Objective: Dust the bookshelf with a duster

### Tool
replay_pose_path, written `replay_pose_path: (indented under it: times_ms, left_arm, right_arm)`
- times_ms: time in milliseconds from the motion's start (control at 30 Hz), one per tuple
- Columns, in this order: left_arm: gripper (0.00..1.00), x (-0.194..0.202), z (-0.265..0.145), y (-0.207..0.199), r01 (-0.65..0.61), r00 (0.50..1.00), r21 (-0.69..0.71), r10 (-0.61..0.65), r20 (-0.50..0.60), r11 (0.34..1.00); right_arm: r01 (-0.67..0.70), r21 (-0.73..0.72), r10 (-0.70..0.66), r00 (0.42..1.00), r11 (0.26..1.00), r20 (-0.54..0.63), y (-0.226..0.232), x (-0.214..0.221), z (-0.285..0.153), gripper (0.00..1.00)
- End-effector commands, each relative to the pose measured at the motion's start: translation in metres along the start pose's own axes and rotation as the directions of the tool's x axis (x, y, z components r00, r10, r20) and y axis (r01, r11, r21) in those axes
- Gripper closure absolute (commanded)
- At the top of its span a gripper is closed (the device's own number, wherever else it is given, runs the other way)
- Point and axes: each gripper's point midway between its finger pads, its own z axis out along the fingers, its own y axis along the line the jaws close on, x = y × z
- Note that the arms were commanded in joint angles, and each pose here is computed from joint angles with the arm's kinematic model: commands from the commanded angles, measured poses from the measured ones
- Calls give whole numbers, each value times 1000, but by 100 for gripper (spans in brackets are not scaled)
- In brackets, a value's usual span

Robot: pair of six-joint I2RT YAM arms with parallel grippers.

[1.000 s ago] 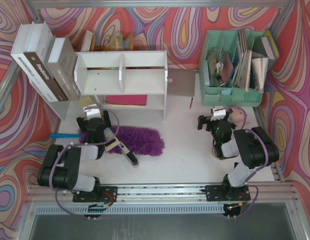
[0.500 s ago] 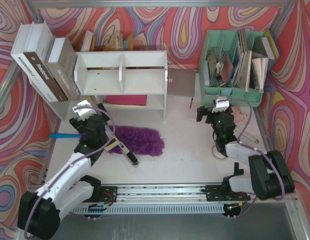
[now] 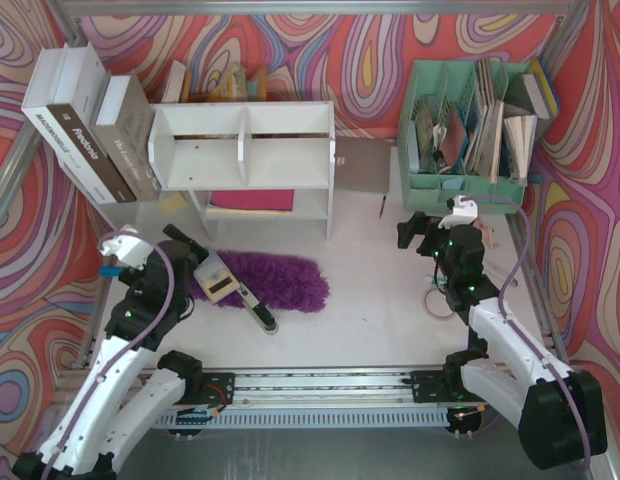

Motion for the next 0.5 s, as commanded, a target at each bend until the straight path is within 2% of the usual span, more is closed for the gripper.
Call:
replay_pose_path:
  times_ms: [0, 67, 200, 267, 467]
  left_arm:
    - [2, 43, -11, 25, 30, 988, -35, -35, -152, 999]
    - [2, 53, -13, 29, 35, 981, -41, -42, -191, 999]
    - [18, 76, -11, 34, 19, 960, -78, -40, -276, 997]
    - [22, 88, -8, 36, 2, 949, -114, -38, -314, 994]
    - [39, 101, 1, 33, -7, 935, -118, -35, -353, 993]
  right_arm:
    - [-48, -17, 46, 994, 999, -97, 5, 22, -11, 1]
    - [-37, -19, 35, 995, 999, -96, 3, 24, -14, 1]
    - [-33, -26, 31, 995, 999, -95, 3, 29, -14, 1]
    - [-36, -36, 32, 994, 999, -103, 5, 31, -13, 1]
    - [-41, -43, 35, 992, 998, -118, 5, 37, -11, 1]
